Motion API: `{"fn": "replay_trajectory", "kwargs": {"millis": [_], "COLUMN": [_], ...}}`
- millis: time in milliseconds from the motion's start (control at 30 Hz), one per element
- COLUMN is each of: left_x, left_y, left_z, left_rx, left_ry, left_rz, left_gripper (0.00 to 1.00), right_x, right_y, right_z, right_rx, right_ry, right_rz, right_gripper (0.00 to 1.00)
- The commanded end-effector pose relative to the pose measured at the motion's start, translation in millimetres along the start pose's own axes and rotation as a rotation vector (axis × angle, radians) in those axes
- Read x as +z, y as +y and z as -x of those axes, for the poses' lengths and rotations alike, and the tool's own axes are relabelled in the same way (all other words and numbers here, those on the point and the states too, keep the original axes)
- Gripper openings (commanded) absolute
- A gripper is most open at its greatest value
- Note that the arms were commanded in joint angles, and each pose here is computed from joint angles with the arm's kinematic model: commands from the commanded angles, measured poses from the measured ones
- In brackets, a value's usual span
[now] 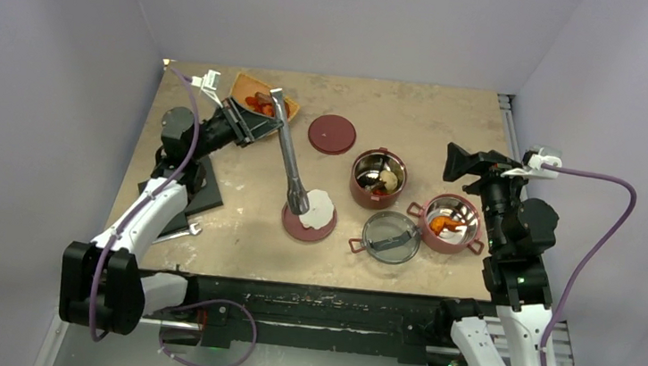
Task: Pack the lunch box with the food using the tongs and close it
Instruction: Place the fake food in the packing box.
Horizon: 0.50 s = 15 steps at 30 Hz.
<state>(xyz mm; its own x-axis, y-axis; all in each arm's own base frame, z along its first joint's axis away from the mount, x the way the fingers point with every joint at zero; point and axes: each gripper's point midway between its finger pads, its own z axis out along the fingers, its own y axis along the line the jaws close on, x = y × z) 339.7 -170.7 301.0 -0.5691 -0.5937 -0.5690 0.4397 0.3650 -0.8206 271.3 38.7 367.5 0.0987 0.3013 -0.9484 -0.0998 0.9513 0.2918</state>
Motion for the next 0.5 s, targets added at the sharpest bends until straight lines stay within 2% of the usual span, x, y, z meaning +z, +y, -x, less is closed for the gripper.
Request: {"fn": "replay_trajectory", "kwargs": {"millis": [0,133,467], "left_x": [16,20,36], "left_y": [-36,-26,-29], "left_z": [15,14,28], "left_rx": [0.017,-0.031,-0.072], "left_ry": [-0.039,-0.040,-0.158], "left_rz": [-0.081,-0.049,-0.036], "left_gripper": [0.00,0.00,0.00], "right_x": [-2,-3,-4], "right_y": [1,0,0], "right_z": [17,16,19], "right_rx": [-0.007,-0.007,-0.007], "right_ry": [-0.050,-0.050,-0.054], "right_rz": [-0.006,-0.010,-0.010], "right_gripper": [0.99,0.99,0.99]}}
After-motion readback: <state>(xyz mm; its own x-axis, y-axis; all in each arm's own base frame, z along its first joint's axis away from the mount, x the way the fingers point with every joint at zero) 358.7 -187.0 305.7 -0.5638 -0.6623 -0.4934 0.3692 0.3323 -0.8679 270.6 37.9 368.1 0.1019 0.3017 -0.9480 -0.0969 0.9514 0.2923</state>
